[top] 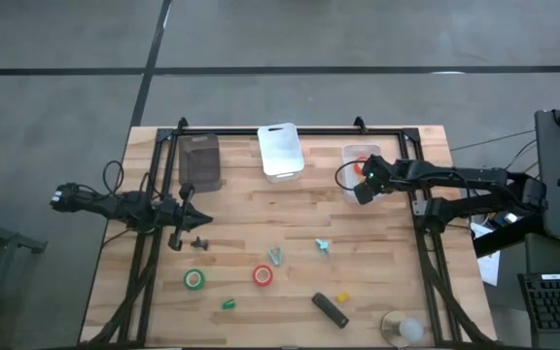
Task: Pick and place Stapler, Stapler remover, tape
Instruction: Put the yellow tape into the right white bin
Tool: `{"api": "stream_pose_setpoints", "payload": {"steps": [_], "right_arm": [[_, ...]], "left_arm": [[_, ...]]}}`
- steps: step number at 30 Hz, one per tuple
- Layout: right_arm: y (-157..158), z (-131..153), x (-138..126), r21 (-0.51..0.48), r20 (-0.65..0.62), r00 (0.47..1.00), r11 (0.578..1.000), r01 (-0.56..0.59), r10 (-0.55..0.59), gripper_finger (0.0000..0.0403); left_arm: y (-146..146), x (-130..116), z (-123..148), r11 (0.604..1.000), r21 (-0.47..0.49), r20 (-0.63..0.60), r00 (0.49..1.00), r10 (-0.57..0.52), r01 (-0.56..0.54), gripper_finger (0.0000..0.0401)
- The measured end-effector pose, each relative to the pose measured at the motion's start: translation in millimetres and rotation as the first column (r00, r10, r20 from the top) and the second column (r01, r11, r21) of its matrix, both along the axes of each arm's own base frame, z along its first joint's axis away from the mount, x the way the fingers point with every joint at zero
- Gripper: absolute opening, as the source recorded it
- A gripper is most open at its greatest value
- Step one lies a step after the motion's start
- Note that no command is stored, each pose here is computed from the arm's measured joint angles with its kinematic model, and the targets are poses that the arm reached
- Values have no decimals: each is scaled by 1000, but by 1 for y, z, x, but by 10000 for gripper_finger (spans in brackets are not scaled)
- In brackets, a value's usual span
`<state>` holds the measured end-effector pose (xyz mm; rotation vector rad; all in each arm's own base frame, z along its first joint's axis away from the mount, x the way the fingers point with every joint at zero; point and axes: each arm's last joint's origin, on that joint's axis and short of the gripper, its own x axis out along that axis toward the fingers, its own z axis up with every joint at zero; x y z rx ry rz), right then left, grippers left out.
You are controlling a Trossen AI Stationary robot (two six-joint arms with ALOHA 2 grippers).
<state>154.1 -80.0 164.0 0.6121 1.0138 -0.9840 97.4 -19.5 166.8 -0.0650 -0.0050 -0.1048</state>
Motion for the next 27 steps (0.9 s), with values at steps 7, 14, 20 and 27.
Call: {"api": "stream_pose_setpoints", "payload": {"steps": [7,14,20,27], "right_arm": [[1,-7,-3,1,7,1000,1000,8,-8,54],[1,-7,-2,-6,13,1000,1000,9,-9,54],[1,-8,-2,-6,13,1000,1000,9,-9,54],[2,-9,-2,8,15,1000,1000,9,-9,68]], "left_arm": [[0,0,0,1000,0,0,1000,0,0,10],[0,0,0,1000,0,0,1000,0,0,10],[0,0,0,1000,0,0,1000,0,0,10],[0,0,0,1000,0,0,1000,0,0,10]]}}
